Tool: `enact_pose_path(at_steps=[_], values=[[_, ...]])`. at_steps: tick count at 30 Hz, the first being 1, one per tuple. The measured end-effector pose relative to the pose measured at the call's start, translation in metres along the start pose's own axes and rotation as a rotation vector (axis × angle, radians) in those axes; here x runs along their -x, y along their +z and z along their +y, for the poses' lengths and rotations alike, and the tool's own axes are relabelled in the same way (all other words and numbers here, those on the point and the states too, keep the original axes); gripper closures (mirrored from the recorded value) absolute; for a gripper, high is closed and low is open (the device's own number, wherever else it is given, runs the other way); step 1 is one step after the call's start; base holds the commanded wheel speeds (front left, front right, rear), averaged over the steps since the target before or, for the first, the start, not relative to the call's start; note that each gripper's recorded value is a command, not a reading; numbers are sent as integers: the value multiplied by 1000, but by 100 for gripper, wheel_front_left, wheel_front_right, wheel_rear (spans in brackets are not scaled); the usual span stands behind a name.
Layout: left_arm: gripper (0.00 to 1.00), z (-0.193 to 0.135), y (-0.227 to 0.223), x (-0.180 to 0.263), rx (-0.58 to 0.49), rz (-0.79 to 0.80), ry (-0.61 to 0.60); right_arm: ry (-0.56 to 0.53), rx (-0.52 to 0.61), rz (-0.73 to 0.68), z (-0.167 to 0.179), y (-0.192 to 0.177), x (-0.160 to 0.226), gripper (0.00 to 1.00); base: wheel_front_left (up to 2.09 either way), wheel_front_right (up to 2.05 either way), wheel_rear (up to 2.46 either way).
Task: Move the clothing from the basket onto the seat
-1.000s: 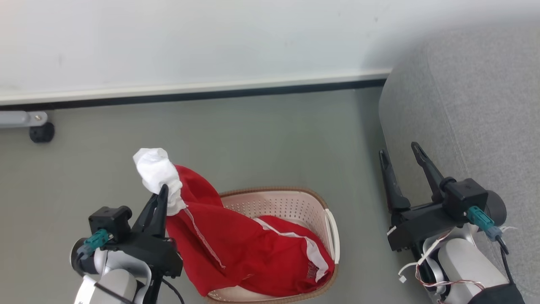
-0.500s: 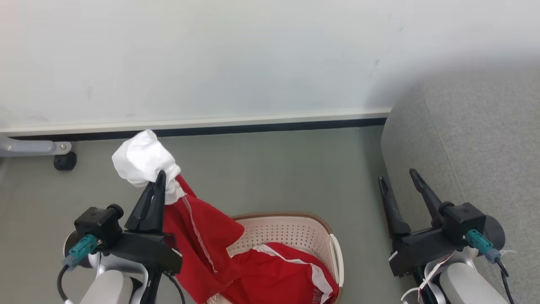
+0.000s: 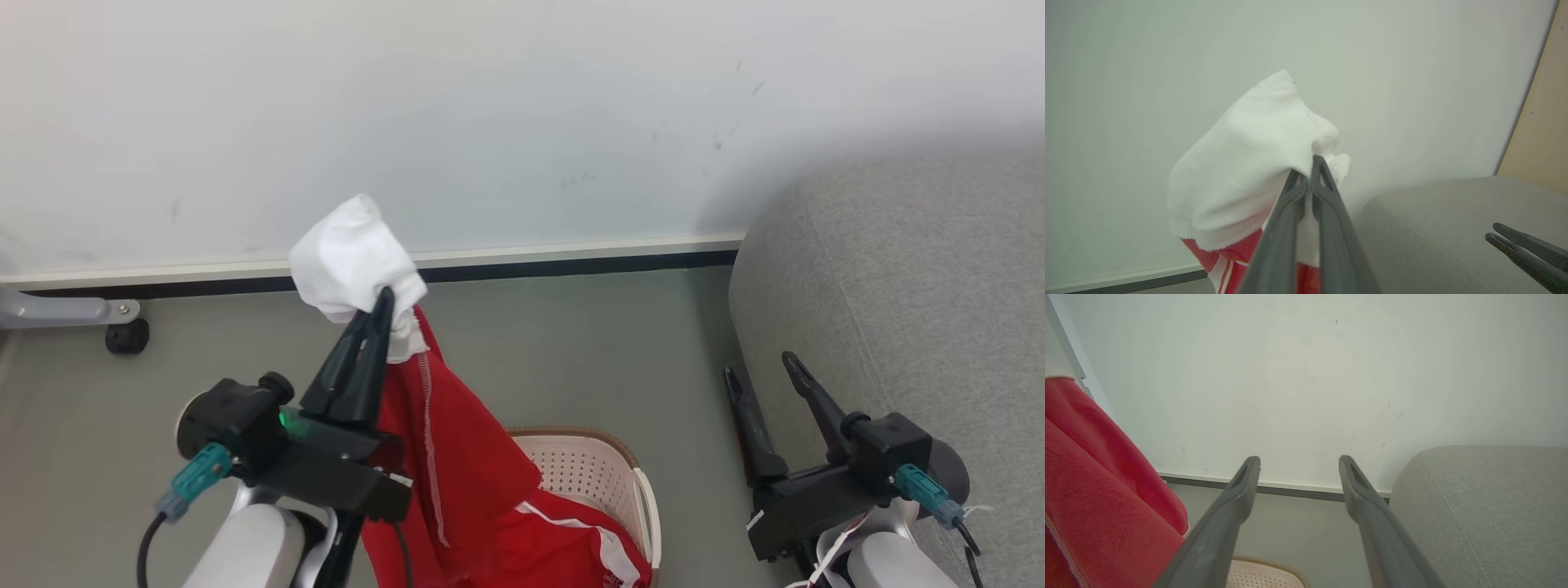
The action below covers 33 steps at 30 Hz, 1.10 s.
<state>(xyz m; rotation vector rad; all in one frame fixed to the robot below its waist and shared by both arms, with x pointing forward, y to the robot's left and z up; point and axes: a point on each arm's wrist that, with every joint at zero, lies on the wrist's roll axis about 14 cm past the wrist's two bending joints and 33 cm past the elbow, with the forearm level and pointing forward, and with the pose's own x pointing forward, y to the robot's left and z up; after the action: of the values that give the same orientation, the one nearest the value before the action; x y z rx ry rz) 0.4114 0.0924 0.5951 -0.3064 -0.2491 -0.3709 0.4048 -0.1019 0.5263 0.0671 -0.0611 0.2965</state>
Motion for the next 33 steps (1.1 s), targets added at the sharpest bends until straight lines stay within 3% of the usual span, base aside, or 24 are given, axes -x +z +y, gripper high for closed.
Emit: enact_pose_path(at_steps=[6,18,33], values=[[100,-27,12,-7,16,-26,-76,1,-10,6,2,0,6,0,0,0,0],[100,-44,17,-9,24,-18,-117,56,-28,10,23,3,7,0,0,0,0],[100,-51,13,-9,30,17,-136,430,-110,-23,148,29,-11,0,0,0,0]])
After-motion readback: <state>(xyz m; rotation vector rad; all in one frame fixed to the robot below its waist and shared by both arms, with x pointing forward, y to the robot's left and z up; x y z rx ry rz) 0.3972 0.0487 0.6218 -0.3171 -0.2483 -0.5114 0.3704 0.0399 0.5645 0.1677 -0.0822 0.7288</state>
